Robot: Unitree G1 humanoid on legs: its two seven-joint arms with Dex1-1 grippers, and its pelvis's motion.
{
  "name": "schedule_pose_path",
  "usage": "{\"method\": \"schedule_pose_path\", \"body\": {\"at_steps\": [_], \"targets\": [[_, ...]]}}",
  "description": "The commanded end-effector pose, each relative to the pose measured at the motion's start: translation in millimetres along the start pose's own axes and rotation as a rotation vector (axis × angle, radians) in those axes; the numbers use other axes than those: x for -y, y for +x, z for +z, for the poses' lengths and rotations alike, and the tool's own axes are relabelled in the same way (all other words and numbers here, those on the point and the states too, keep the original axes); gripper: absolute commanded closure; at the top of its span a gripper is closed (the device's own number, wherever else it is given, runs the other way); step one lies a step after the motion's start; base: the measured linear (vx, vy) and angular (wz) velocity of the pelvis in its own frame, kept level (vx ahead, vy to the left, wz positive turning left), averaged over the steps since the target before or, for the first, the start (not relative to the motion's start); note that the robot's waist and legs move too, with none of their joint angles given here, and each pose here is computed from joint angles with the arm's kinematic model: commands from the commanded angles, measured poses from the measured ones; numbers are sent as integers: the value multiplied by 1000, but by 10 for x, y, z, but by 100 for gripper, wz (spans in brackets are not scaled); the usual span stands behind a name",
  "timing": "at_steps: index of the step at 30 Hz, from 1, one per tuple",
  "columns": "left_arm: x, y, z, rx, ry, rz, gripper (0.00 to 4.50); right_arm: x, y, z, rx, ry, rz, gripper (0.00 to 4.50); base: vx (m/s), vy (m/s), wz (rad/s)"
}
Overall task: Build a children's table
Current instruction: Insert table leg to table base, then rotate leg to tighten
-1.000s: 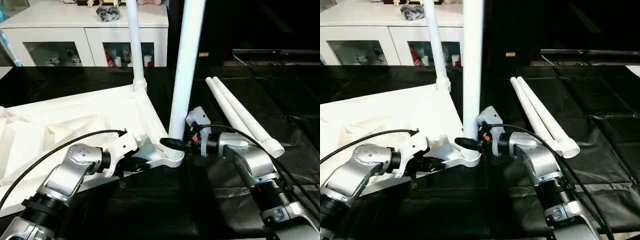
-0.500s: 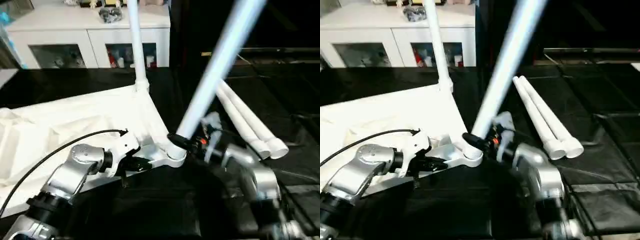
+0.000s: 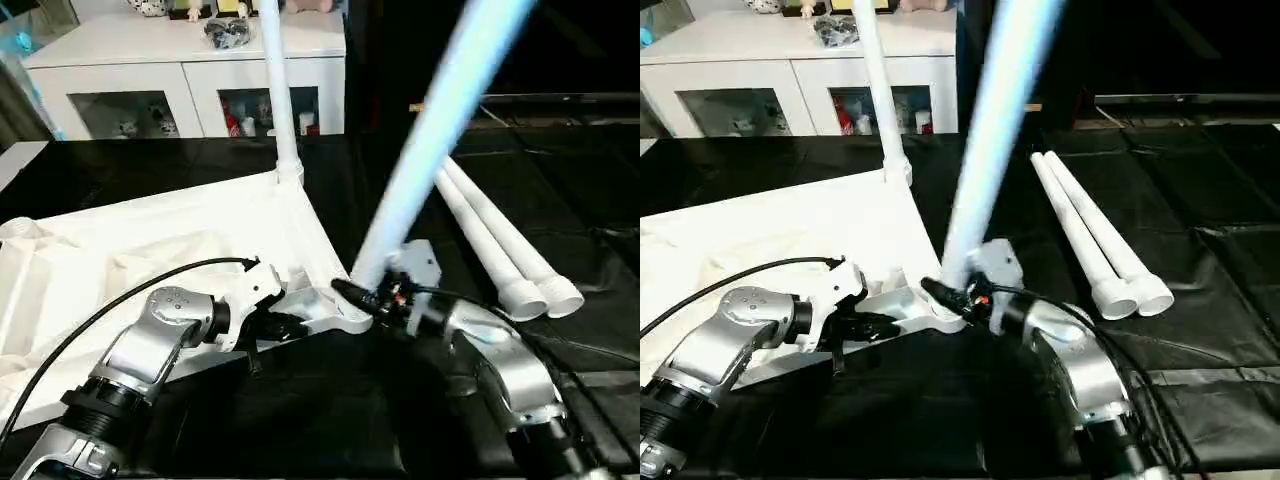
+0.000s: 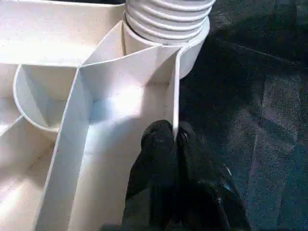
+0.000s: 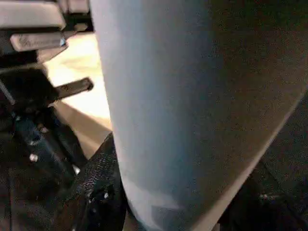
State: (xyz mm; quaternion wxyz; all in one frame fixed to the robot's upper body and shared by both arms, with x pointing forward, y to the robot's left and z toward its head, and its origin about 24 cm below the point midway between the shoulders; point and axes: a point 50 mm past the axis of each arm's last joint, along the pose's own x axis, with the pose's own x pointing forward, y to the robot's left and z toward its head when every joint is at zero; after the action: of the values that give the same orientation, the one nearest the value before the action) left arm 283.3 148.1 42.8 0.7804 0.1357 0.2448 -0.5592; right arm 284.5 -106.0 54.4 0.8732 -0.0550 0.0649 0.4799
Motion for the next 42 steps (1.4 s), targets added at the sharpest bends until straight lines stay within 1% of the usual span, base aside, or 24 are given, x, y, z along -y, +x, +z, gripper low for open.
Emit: {"method": "schedule_pose_path", "body": {"at_steps": [1,4,6,11,12,16,17,18,21,28,31,33,35,38,39,40,41,42], "targets": [[-34,-66,103,42,41,41,450,-121,7,-299,-140,56,80,256,0,0,0],[-2,-64,93,28,65,4,450,-118,27,-282,-130,60,136,256,0,0,0],[19,-62,92,0,104,-51,450,-133,57,-258,-106,82,232,256,0,0,0],[23,-43,126,-17,140,-102,450,-151,50,-271,-114,98,315,256,0,0,0],[3,-19,154,-32,167,-134,450,-185,28,-301,-139,87,396,256,0,0,0],[-19,2,161,-57,187,-150,450,-215,2,-352,-178,64,454,256,0,0,0],[-30,17,163,-74,200,-151,450,-238,-23,-396,-206,43,487,256,0,0,0],[-32,21,164,-77,203,-151,450,-243,-29,-405,-212,40,496,256,0,0,0],[-55,50,203,-74,204,-151,450,-259,-45,-404,-202,68,526,256,0,0,0],[-76,83,207,-73,200,-154,450,-261,-23,-391,-172,88,513,256,0,0,0],[-92,91,212,-64,190,-148,450,-255,-7,-384,-159,96,492,256,0,0,0],[-147,88,224,-26,142,-74,450,-156,77,-379,-148,91,335,256,0,0,0],[-176,85,231,-6,117,-26,450,-93,114,-380,-149,84,247,256,0,0,0],[-228,76,244,26,76,107,450,56,190,-385,-155,97,57,256,0,0,0],[-228,76,244,26,76,107,450,56,190,-385,-155,97,57,256,0,0,0],[-215,116,278,65,25,201,450,140,263,-387,-162,129,-63,256,0,0,0],[-215,116,278,65,25,201,450,140,263,-387,-162,129,-63,256,0,0,0],[-173,186,323,105,-33,284,450,196,342,-402,-180,166,-170,256,0,0,0]]}}
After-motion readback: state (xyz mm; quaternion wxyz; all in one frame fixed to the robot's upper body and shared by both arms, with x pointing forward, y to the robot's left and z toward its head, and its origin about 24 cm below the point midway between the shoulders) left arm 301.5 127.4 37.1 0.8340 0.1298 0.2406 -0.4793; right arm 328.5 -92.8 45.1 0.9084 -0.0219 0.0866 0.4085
